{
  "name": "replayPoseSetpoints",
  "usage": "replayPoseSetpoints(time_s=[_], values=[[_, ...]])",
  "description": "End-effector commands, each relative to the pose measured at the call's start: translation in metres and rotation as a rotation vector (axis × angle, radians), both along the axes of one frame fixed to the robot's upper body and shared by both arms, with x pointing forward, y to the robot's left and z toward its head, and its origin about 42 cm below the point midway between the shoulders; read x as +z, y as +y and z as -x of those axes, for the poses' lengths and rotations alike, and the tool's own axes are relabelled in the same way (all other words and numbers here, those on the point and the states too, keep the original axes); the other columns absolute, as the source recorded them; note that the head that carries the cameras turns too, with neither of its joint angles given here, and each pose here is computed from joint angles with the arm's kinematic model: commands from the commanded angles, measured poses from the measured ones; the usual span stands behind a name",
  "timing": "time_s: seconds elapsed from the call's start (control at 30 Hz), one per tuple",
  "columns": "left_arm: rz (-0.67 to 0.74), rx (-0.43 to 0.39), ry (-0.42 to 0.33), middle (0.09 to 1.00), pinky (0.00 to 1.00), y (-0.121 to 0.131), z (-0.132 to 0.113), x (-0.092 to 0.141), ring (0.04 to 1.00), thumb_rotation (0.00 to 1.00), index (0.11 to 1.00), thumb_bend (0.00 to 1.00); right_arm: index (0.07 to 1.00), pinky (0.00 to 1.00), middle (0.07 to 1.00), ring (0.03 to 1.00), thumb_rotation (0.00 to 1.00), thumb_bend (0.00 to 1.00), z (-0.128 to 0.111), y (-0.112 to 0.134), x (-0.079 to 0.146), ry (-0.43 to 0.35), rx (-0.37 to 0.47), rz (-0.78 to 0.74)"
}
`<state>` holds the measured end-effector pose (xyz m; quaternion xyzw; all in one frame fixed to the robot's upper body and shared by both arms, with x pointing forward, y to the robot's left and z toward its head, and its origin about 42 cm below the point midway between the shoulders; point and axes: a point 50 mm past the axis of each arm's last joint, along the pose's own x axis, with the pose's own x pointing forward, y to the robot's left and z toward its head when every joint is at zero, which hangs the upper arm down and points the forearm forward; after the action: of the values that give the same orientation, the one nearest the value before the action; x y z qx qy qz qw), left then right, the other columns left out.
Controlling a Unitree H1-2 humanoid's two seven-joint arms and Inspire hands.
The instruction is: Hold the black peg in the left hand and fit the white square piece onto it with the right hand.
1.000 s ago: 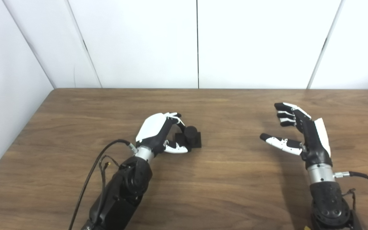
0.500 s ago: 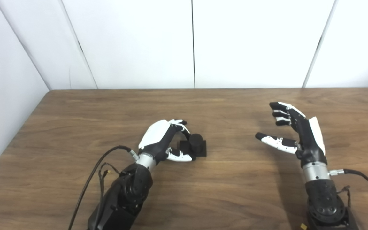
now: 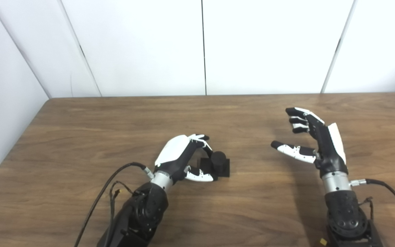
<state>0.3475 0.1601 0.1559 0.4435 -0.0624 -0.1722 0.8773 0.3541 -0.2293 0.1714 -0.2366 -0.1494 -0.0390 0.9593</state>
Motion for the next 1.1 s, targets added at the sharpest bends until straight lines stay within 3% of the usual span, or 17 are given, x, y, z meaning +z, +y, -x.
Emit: replayPoseSetpoints(time_s=[0.0, 0.1, 0.2, 0.27, 1.07], values=[[-0.073, -0.041, -0.035, 0.893, 0.94, 0.000, -0.005, -0.001, 0.941, 0.10, 0.491, 0.51, 0.743, 0.63, 0.776, 0.737, 0.14, 0.68, -0.007, 0.007, 0.024, -0.090, 0.014, -0.010], [-0.126, -0.052, -0.065, 0.893, 0.94, 0.001, -0.007, -0.005, 0.936, 0.09, 0.493, 0.51, 0.742, 0.63, 0.777, 0.736, 0.14, 0.68, -0.007, 0.007, 0.024, -0.092, 0.014, -0.011], [-0.188, -0.055, -0.097, 0.900, 0.91, 0.003, -0.011, -0.010, 0.933, 0.28, 0.602, 0.75, 0.744, 0.64, 0.777, 0.737, 0.15, 0.68, -0.006, 0.006, 0.024, -0.092, 0.016, -0.012], [-0.210, -0.053, -0.109, 0.903, 0.91, 0.004, -0.014, -0.012, 0.931, 0.31, 0.636, 0.81, 0.744, 0.63, 0.776, 0.736, 0.16, 0.68, -0.006, 0.006, 0.024, -0.093, 0.013, -0.012], [-0.243, -0.026, -0.132, 0.889, 0.93, 0.008, -0.025, -0.018, 0.931, 0.29, 0.547, 0.80, 0.740, 0.65, 0.768, 0.724, 0.15, 0.68, -0.007, -0.001, 0.028, -0.101, -0.006, 0.001]])
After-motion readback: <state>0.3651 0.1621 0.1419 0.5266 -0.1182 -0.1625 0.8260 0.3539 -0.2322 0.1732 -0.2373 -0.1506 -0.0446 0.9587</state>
